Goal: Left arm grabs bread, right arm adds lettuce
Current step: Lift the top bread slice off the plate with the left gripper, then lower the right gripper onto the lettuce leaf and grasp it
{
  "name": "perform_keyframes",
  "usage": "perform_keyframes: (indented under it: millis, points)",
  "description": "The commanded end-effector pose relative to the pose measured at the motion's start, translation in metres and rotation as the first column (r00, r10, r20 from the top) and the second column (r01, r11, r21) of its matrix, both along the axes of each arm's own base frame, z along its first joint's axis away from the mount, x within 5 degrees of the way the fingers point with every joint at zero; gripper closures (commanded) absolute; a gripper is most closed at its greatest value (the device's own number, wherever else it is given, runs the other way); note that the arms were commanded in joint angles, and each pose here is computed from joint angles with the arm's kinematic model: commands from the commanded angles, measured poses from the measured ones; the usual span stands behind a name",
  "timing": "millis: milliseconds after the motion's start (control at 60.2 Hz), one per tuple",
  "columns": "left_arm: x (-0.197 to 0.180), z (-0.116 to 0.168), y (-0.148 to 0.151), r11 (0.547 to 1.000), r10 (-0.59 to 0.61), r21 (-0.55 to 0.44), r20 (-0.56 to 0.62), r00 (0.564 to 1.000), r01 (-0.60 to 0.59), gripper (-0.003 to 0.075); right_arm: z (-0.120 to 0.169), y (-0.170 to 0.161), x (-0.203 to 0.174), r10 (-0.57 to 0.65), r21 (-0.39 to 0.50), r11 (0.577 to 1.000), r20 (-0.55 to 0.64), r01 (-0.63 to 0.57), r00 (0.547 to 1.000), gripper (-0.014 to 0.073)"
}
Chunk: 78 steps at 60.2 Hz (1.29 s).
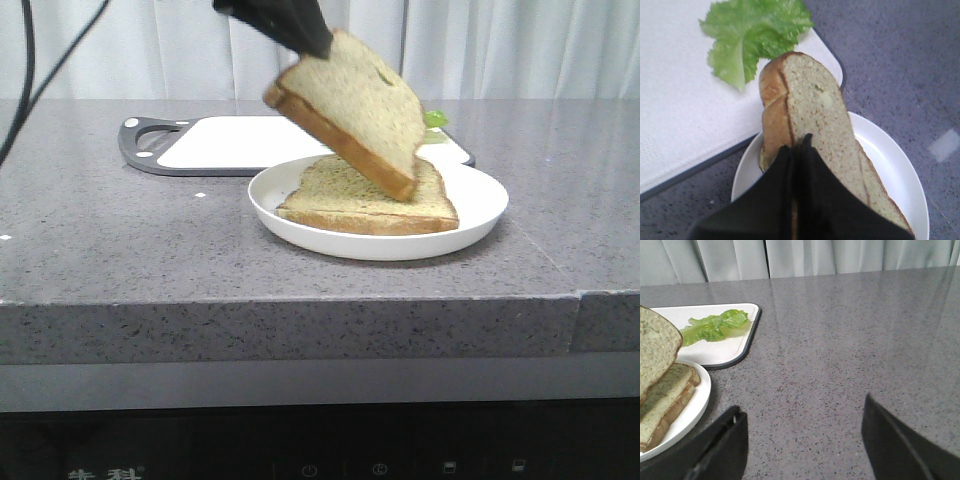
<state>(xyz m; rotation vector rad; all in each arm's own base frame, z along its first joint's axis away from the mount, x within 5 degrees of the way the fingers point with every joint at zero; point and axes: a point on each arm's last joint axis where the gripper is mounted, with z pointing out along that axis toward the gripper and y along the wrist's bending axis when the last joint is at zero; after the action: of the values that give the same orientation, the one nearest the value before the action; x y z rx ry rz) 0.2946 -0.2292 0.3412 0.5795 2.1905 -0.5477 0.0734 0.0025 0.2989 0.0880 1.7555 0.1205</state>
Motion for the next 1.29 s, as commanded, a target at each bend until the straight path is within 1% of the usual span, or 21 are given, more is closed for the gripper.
perform_keyframes:
  millis: [0, 66, 149, 232, 299, 382, 531, 631, 747, 929, 1095, 1278]
  points:
    - [-0.015, 0.048, 0.013, 0.994, 0.026, -0.106, 0.208, 0.978, -0.004, 0.0741, 0.015, 0.0, 0.003, -0.001, -0.007, 1.0, 0.078, 0.001, 0.997, 0.009]
    - [-0.027, 0.057, 0.025, 0.994, 0.039, -0.113, 0.281, 0.959, -0.008, 0.0741, 0.014, 0.0, 0.006, -0.001, -0.008, 1.0, 0.063, 0.001, 0.998, 0.009]
    - [-0.045, 0.067, 0.042, 0.993, 0.049, -0.118, 0.386, 0.921, -0.004, 0.0741, 0.017, 0.0, 0.015, 0.003, -0.009, 1.0, 0.034, -0.002, 0.999, 0.009]
    - [-0.063, 0.071, 0.059, 0.991, 0.067, -0.137, 0.446, 0.892, -0.006, 0.0741, 0.022, 0.002, 0.031, 0.01, -0.011, 1.0, -0.008, -0.01, 1.0, 0.009]
    - [-0.073, 0.069, 0.072, 0.989, 0.085, -0.145, 0.455, 0.886, -0.021, 0.0741, 0.025, 0.003, 0.047, 0.019, -0.016, 1.0, -0.046, -0.019, 0.999, 0.009]
    - [-0.082, 0.068, 0.089, 0.986, 0.118, -0.159, 0.472, 0.874, -0.048, 0.0741, 0.029, 0.006, 0.068, 0.035, -0.038, 0.999, -0.066, -0.038, 0.997, 0.009]
    - [-0.102, 0.064, 0.118, 0.975, 0.189, -0.2, 0.518, 0.835, -0.097, 0.0741, 0.039, 0.017, 0.11, 0.093, -0.1, 0.99, -0.086, -0.101, 0.992, 0.009]
    - [-0.114, 0.061, 0.135, 0.968, 0.231, -0.211, 0.53, 0.816, -0.137, 0.0741, 0.047, 0.029, 0.143, 0.139, -0.137, 0.978, -0.126, -0.156, 0.982, 0.009]
    - [-0.125, 0.059, 0.154, 0.956, 0.284, -0.223, 0.543, 0.79, -0.19, 0.0741, 0.053, 0.049, 0.182, 0.193, -0.152, 0.964, -0.175, -0.22, 0.966, 0.009]
    - [-0.139, 0.057, 0.18, 0.926, 0.376, -0.233, 0.544, 0.75, -0.296, 0.0741, 0.059, 0.079, 0.241, 0.255, -0.211, 0.932, -0.198, -0.295, 0.946, 0.009]
    - [-0.147, 0.054, 0.193, 0.905, 0.426, -0.235, 0.543, 0.724, -0.355, 0.0741, 0.058, 0.093, 0.293, 0.257, -0.216, 0.926, -0.235, -0.308, 0.937, 0.009]
    - [-0.15, 0.053, 0.194, 0.902, 0.431, -0.239, 0.539, 0.724, -0.359, 0.0741, 0.052, 0.111, 0.341, 0.27, -0.241, 0.906, -0.303, -0.347, 0.914, 0.009]
